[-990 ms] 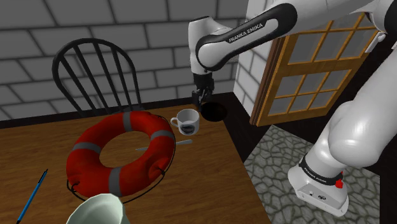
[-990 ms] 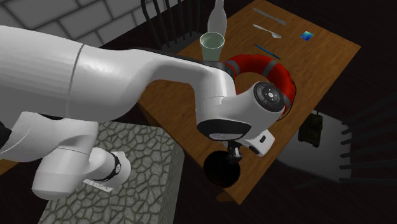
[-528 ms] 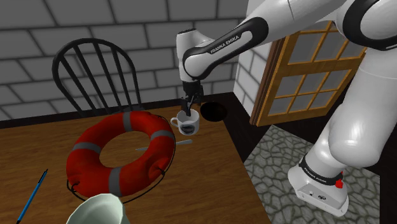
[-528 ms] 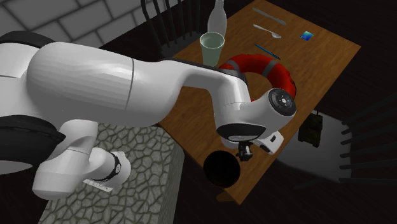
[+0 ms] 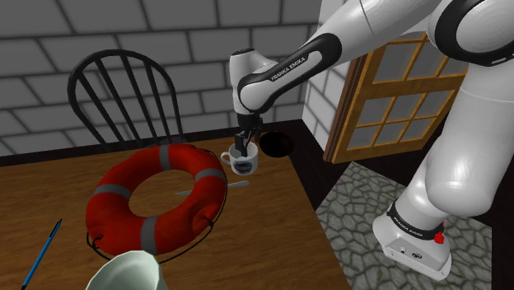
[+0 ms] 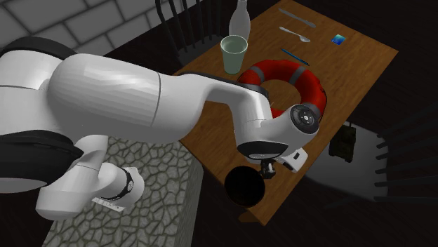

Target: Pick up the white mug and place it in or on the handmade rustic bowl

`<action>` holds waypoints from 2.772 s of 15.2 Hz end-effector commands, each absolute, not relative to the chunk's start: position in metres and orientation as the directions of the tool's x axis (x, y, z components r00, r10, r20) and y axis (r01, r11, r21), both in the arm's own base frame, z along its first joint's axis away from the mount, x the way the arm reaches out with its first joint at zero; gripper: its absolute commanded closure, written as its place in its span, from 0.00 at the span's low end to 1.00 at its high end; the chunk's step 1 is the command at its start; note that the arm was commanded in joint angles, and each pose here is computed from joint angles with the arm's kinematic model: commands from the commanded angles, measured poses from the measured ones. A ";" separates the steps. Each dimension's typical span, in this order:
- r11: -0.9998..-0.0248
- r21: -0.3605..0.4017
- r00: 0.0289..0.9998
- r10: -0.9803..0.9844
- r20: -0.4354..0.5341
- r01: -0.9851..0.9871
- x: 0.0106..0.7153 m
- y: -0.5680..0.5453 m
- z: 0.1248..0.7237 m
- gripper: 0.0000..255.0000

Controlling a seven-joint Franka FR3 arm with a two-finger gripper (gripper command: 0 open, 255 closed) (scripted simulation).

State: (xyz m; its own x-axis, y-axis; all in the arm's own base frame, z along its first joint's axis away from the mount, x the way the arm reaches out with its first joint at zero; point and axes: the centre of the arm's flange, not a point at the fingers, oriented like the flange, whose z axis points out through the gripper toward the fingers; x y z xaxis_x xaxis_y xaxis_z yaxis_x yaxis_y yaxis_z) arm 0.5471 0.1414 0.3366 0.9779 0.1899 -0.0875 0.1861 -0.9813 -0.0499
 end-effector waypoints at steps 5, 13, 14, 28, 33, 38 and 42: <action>-0.981 -0.050 0.978 0.189 -0.089 0.185 0.547 0.141 0.336 1.00; -0.981 -0.050 0.978 0.189 -0.089 0.185 0.547 0.141 0.335 1.00; -0.981 -0.050 0.978 0.189 -0.089 0.185 0.547 0.141 0.336 1.00; -0.981 -0.050 0.978 0.189 -0.089 0.185 0.547 0.141 0.409 1.00; -0.981 -0.050 0.978 0.189 -0.089 0.185 0.547 0.141 0.436 1.00; -0.981 -0.050 0.978 0.189 -0.089 0.185 0.544 0.128 0.458 1.00; -0.981 -0.050 0.978 0.189 -0.089 0.185 0.532 0.077 0.462 1.00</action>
